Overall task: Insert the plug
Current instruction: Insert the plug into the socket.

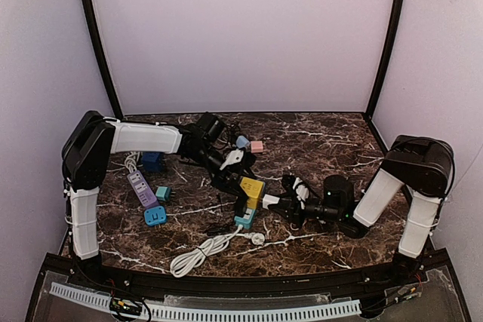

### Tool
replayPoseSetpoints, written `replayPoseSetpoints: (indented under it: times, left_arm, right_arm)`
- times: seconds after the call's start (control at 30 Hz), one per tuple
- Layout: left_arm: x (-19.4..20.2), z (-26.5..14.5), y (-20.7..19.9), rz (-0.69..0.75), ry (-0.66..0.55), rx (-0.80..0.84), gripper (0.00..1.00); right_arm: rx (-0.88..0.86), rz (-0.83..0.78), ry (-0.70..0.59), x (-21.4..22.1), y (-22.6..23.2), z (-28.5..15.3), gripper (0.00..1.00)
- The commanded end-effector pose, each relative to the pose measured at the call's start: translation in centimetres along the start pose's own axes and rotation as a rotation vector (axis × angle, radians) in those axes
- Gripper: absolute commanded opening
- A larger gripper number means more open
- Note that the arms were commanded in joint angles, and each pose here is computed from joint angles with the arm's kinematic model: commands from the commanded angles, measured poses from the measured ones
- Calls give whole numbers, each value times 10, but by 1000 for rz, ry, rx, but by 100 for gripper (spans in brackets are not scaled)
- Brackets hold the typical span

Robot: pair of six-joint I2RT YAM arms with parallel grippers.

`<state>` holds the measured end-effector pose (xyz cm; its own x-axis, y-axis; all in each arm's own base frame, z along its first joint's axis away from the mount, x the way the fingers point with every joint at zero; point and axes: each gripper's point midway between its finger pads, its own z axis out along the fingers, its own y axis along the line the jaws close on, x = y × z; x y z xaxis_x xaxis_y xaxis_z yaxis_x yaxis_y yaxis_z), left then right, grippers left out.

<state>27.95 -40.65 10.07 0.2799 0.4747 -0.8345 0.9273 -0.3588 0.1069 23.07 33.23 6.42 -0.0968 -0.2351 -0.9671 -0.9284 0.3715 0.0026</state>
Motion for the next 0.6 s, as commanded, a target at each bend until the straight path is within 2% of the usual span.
replayPoseSetpoints:
  times: [0.0, 0.57]
  left_arm:
    - [49, 27, -36, -30, 160, 89, 1]
    - [51, 28, -32, -39, 165, 66, 1]
  right_arm:
    - [-25, -74, -200, -56, 8, 1, 0]
    - [-31, -68, -233, -64, 6, 7, 0]
